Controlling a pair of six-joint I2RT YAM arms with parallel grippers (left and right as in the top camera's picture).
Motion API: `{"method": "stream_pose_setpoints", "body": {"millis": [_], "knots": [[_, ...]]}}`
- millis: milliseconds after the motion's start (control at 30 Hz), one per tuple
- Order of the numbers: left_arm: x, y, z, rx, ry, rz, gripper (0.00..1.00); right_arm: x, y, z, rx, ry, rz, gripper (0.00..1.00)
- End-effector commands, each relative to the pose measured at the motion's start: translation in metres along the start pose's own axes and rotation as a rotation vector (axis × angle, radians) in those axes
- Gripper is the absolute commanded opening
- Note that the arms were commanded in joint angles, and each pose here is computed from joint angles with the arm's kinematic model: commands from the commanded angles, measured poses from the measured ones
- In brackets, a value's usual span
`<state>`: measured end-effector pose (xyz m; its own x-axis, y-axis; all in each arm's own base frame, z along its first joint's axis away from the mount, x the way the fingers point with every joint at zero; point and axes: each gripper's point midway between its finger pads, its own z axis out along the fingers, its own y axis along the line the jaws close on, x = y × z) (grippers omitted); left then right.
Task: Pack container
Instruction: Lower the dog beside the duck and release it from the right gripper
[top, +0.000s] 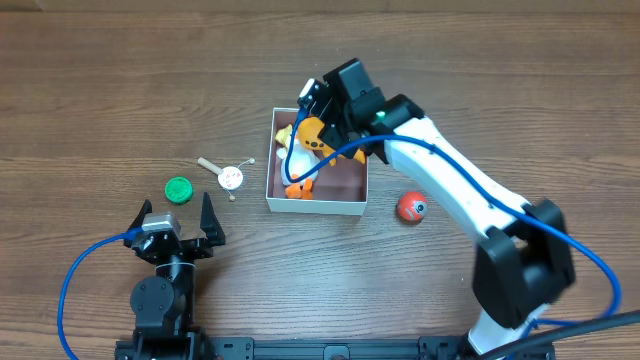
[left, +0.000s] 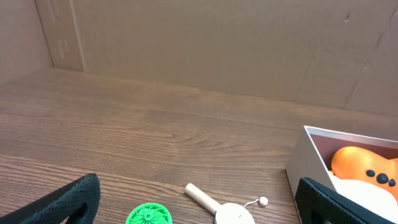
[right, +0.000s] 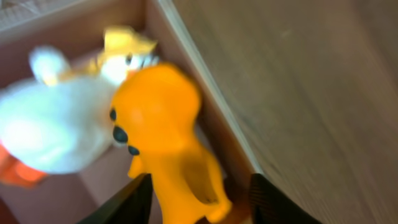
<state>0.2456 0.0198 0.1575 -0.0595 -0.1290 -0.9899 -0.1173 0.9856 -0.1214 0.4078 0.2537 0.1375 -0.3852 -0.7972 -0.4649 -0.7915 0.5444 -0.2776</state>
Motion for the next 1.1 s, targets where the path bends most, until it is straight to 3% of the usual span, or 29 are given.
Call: {"method": "stream_pose_setpoints", "body": {"millis": [0,67,200,600,1067], "knots": [[-0.001,0.003,0.0,-0.014,-0.01,-0.01,1.0,-0.027,-0.005,-0.043,-0.002,-0.128,0.091,0.4],[-0.001,0.003,0.0,-0.014,-0.009,-0.01,1.0,-0.033,0.005,-0.046,-0.067,-0.161,0.112,0.2],[-0.001,0.003,0.0,-0.014,-0.01,-0.01,1.0,-0.041,0.022,-0.043,-0.174,-0.198,0.179,0.04],[-0.001,0.003,0.0,-0.014,-0.01,-0.01,1.0,-0.056,0.026,-0.024,-0.228,-0.244,0.275,0.04],[-0.001,0.003,0.0,-0.014,-0.01,-0.01,1.0,-0.027,0.048,0.051,-0.277,-0.107,0.288,0.04]]}}
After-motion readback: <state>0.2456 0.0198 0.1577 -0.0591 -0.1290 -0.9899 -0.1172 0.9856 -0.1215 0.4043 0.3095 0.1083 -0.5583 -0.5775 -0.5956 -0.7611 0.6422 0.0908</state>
